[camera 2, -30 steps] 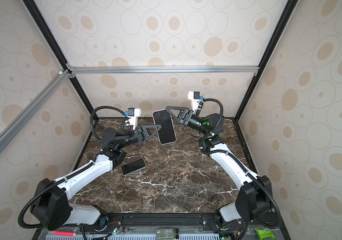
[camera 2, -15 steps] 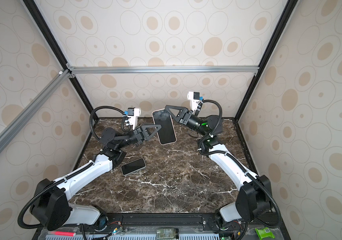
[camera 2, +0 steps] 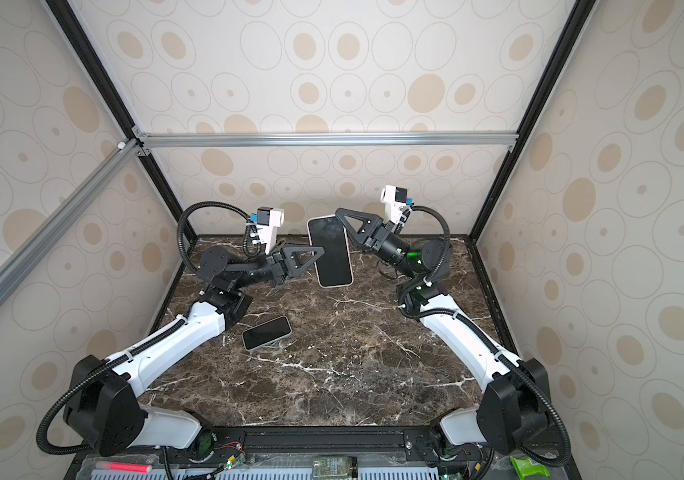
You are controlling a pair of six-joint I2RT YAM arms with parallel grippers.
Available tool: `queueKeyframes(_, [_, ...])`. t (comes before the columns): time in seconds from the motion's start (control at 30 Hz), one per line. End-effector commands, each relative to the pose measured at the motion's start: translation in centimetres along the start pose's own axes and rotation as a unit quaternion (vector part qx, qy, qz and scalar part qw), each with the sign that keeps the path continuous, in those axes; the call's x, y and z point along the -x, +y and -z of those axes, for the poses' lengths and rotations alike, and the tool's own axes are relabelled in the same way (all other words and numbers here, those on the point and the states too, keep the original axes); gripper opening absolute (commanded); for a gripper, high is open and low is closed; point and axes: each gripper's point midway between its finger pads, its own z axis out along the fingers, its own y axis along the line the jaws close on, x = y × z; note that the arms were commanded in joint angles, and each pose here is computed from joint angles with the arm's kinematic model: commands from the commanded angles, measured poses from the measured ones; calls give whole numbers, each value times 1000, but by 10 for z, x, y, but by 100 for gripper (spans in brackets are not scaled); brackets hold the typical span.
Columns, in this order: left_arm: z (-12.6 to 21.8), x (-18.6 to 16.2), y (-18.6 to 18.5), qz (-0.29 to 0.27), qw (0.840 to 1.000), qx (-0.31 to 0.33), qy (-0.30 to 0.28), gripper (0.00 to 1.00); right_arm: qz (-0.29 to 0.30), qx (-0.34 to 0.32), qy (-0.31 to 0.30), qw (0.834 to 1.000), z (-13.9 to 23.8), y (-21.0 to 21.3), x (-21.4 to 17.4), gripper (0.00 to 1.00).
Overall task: Take the phone out of the phone case
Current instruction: 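Move the right gripper to the phone's top edge and grasp it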
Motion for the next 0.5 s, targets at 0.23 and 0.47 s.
queueKeyframes(0.23, [-6,25,14,-97,995,23,-22,0,-104,69,6,992,-11,35,-18,10])
queueKeyframes(0.47, [-11,28,27,-107,993,35,-21,0,-138,86,-5,987,-15,36,-20,10])
